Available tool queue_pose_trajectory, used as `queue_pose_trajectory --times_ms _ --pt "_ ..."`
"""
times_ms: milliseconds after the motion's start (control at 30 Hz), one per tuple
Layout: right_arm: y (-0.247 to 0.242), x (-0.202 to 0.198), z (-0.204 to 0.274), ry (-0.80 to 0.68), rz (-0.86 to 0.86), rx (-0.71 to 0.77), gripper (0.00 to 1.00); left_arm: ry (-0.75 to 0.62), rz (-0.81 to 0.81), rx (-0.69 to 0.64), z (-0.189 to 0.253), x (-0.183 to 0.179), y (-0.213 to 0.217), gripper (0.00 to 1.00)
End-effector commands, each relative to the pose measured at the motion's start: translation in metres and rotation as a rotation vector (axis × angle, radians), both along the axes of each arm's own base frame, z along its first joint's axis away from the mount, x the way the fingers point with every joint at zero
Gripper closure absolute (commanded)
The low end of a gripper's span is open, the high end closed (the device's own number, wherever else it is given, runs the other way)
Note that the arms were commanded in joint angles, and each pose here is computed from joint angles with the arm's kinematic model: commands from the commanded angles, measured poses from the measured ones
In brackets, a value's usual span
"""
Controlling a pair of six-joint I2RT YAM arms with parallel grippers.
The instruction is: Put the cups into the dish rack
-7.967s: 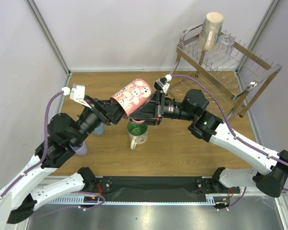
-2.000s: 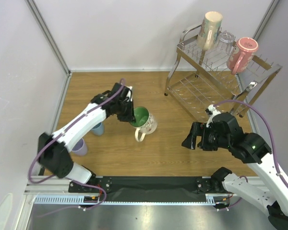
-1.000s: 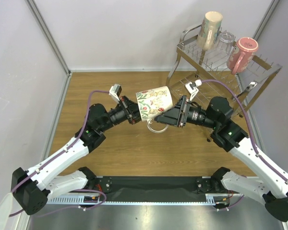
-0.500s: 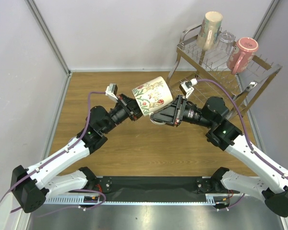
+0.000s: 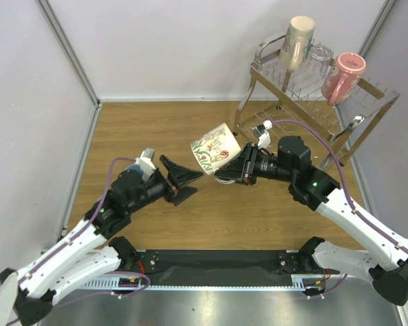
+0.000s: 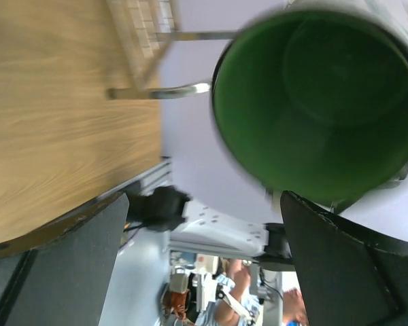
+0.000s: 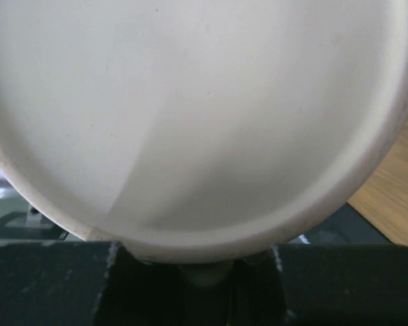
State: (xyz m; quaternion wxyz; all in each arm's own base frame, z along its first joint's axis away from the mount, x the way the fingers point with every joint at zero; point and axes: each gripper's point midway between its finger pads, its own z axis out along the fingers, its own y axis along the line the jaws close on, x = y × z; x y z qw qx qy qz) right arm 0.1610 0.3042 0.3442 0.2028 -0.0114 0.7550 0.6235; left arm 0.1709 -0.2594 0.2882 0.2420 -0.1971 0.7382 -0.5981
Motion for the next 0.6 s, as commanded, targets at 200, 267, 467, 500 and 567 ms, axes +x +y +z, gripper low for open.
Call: queue_pose_trajectory --times_ms 200,267,467,500,567 --pt "-0.011 0.028 0.009 -0.142 -0.1 -0.013 1.0 0.054 0.238 0.283 -0.035 -0.01 0.088 0.0" --pt "-0.009 0.031 0.005 -0.136 -0.1 -0.016 1.0 0.01 0.26 0.345 -0.025 -0.01 0.099 0.0" --pt "-0.009 0.043 -0.017 -0.132 -0.116 -0.064 1.0 -0.048 0.238 0.51 -0.008 -0.008 0.11 0.02" --pt "-0.009 0.046 -0.022 -0.133 -0.12 -0.068 1.0 -0.068 0.235 0.537 -0.001 -0.01 0.114 0.02" --pt "-0.008 0.056 -0.032 -0.126 -0.131 -0.091 1.0 -0.082 0.227 0.575 0.004 -0.007 0.115 0.02"
